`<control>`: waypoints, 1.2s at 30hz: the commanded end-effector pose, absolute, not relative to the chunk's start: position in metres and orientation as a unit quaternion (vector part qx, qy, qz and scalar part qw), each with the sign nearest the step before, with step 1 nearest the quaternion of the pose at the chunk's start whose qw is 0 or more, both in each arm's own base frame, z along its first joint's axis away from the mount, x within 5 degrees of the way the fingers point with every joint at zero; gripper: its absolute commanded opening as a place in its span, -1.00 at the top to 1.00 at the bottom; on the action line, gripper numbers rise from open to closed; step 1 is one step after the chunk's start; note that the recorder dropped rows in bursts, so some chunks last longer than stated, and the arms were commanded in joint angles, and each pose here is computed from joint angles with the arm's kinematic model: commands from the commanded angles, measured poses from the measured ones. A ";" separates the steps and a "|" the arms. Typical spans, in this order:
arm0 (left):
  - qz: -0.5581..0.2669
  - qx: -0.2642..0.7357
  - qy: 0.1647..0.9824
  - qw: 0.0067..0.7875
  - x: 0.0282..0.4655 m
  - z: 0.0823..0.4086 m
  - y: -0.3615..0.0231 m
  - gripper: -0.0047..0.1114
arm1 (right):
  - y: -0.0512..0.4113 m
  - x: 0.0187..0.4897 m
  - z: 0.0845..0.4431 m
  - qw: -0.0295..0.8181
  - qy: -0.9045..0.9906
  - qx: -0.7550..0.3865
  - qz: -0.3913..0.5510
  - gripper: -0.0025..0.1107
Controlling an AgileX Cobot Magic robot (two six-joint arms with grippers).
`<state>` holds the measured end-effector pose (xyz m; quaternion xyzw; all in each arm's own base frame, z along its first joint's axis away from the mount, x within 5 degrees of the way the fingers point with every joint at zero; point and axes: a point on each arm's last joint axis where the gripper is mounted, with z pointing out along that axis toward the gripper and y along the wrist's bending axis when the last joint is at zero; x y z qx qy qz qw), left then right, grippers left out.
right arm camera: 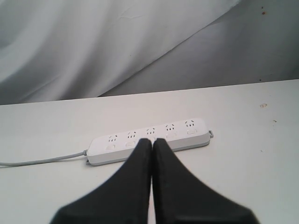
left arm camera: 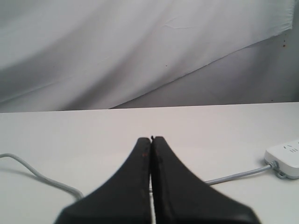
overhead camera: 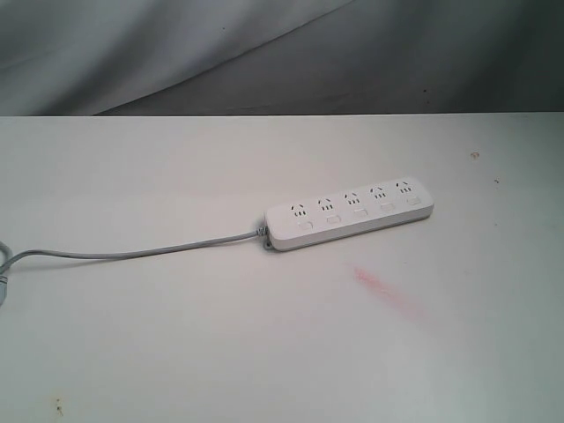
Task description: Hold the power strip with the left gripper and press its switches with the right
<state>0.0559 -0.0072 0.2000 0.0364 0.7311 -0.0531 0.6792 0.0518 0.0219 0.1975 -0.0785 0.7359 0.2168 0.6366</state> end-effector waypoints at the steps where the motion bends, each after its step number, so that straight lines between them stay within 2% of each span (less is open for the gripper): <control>1: -0.056 0.032 0.731 0.679 0.056 0.199 -0.007 0.92 | 0.022 0.052 0.196 0.637 0.736 -0.081 0.214 0.96; 7: -0.056 0.032 0.731 0.679 0.056 0.199 -0.007 0.92 | 0.022 0.052 0.196 0.637 0.736 -0.081 0.214 0.96; 18: -0.056 0.032 0.731 0.679 0.056 0.199 -0.007 0.92 | 0.012 0.055 0.197 0.663 0.737 -0.057 0.116 0.96; 36: -0.056 0.032 0.731 0.679 0.056 0.199 -0.007 0.92 | 0.013 0.055 0.199 0.672 0.729 -0.078 0.106 0.96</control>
